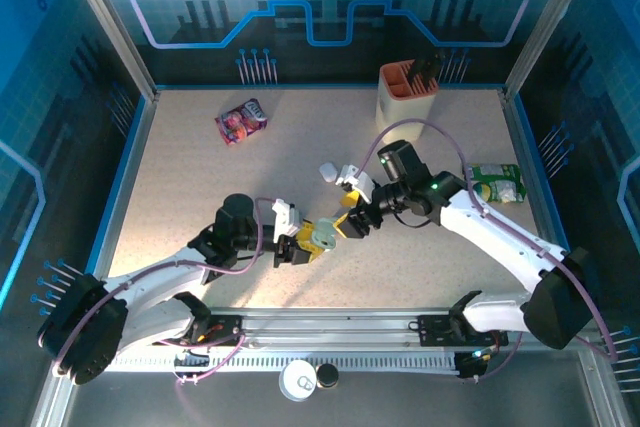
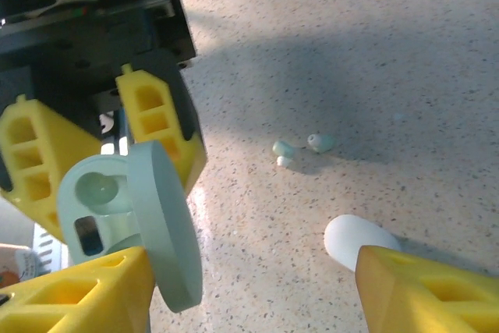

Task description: Insert the wireless bluetooth earbuds into the charging case

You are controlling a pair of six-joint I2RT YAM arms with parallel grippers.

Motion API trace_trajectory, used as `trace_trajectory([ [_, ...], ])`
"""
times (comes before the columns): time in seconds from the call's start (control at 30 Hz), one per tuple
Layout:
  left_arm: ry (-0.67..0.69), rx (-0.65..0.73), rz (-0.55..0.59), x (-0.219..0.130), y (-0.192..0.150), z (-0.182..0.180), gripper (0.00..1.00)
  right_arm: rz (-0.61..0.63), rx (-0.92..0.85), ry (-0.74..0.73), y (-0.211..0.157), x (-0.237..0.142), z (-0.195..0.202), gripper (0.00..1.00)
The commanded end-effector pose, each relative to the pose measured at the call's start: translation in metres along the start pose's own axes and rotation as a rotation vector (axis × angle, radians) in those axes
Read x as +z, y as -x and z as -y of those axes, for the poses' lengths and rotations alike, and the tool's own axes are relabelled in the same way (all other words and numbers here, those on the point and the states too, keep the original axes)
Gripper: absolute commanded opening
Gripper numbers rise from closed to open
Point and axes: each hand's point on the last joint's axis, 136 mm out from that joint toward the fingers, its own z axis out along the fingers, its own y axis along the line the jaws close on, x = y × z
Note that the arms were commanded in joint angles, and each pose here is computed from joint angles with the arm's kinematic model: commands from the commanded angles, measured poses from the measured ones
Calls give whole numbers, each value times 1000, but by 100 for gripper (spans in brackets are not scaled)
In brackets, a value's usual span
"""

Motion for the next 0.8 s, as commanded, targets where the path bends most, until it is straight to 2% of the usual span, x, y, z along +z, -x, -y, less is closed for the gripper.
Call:
trace_trajectory([
  [0.0, -21, 59, 40, -2, 7, 6, 36, 53, 17, -27, 9, -6, 4, 68],
  [0.2, 22, 58, 69, -4, 8, -3, 37, 104, -24, 30, 17, -15, -13, 69],
  [0.4, 103, 54, 160, -16, 14, -22, 36, 254, -34, 25, 37, -34, -25, 69],
  [0.57, 137, 55, 221, -23, 21, -31, 36, 303, 54, -86, 45, -40, -7, 69],
  [0.77, 234, 61, 290, -34, 29, -49, 36, 301, 260, -160, 30, -22, 21, 68],
])
